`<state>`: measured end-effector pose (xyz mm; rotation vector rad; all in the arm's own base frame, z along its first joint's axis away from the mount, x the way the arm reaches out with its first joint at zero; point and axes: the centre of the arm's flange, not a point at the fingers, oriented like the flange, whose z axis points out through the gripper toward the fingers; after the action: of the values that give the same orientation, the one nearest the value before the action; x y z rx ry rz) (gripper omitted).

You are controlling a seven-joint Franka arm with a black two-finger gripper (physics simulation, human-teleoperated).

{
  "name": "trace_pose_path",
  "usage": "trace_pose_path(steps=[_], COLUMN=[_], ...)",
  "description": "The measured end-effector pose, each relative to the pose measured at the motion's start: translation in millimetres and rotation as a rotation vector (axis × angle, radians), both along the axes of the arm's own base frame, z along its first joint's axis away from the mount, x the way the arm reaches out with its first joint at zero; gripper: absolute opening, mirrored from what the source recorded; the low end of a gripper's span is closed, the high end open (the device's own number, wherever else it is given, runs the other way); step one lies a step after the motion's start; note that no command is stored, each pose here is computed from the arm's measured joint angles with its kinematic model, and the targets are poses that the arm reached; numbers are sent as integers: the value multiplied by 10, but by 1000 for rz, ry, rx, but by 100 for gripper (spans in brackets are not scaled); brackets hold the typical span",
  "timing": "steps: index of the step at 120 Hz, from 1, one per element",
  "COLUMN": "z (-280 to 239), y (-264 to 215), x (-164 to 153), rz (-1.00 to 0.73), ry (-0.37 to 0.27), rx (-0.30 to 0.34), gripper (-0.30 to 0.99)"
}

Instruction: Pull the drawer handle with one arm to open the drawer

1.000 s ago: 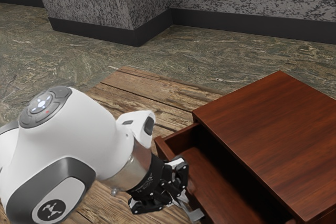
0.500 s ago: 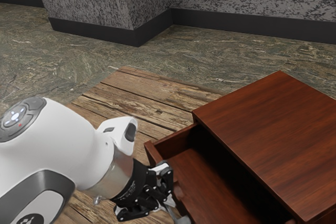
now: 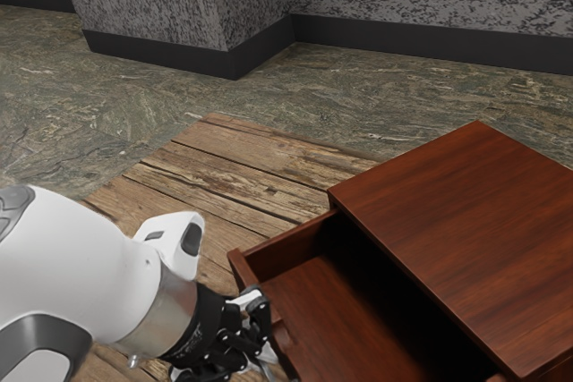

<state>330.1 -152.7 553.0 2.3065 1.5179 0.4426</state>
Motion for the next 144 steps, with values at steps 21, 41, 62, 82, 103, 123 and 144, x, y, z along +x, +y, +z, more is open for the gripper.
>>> trace_pose_path(steps=[21,41,62,82,103,123,144], z=[-17,-31,-33,-21,-23,-1,34], y=[32,57,89,105,106,112,124], x=[-87,-146,-238,-317,-340,-386,-452], rz=[6,10,17,20,20,20,19], ry=[0,-1,-6,-10,-5,-10,-19], rx=[1,4,4,1,-2,-1,-2], gripper=[-9,-9,-9,-9,-9,-9,-7])
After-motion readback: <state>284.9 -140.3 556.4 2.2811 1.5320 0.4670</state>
